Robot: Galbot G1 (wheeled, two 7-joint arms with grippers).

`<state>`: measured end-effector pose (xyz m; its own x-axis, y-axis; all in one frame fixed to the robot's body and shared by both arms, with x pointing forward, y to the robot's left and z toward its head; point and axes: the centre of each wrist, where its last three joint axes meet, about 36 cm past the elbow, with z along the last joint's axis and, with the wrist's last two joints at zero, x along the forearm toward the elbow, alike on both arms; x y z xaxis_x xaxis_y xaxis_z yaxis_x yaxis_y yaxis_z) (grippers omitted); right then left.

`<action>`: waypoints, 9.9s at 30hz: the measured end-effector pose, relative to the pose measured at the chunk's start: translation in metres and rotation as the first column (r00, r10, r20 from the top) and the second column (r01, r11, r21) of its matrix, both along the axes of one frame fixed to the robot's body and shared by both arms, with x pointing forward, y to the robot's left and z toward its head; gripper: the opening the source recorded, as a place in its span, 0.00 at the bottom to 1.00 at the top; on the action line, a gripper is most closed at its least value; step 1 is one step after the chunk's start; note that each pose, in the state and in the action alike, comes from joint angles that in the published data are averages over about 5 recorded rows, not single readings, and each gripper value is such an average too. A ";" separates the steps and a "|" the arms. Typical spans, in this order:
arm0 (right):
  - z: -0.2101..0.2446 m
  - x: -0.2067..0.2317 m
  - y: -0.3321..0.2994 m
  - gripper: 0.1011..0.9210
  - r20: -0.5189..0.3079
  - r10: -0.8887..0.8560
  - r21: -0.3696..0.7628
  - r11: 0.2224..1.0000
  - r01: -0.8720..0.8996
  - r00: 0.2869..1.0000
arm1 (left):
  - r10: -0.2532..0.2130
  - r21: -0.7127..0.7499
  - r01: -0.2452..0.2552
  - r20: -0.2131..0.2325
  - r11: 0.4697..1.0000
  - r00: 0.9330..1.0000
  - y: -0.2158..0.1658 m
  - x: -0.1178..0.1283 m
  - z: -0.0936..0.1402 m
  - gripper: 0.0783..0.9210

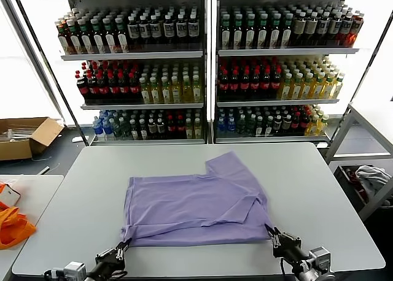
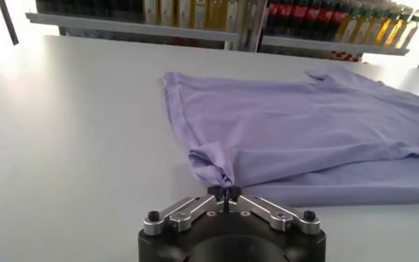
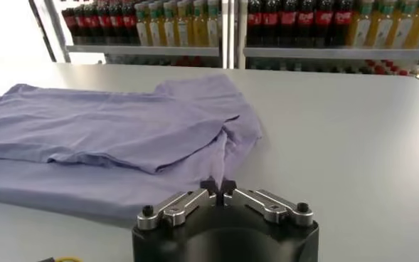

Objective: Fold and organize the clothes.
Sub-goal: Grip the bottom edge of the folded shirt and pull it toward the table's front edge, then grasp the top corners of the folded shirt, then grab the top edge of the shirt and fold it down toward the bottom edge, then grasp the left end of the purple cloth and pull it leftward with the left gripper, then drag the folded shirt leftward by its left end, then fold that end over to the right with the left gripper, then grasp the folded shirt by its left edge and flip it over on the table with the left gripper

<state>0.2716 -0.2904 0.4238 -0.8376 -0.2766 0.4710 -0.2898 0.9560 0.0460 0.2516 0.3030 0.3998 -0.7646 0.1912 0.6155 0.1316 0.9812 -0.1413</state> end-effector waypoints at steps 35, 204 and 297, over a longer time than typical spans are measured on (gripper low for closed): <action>0.024 0.230 -0.017 0.88 0.154 0.120 0.064 0.989 -0.131 0.981 | -0.036 0.054 0.026 0.206 0.998 0.978 0.056 0.111 0.041 0.88; 0.017 -0.026 -0.023 0.88 0.452 -0.177 0.117 0.983 0.139 0.874 | 0.294 0.026 -0.308 0.231 0.951 0.927 -0.065 0.044 -0.034 0.13; 0.022 -0.054 -0.015 0.88 0.431 -0.203 0.142 0.978 0.156 0.879 | 0.050 -0.003 -0.050 0.210 0.999 0.976 0.048 0.110 0.039 0.88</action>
<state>0.2180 -0.3058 0.4458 -0.9917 -0.1271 0.0191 -0.1260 0.9907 0.0513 0.3613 0.3506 0.4387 -0.8855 0.1484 0.4403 0.1091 0.9875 -0.1134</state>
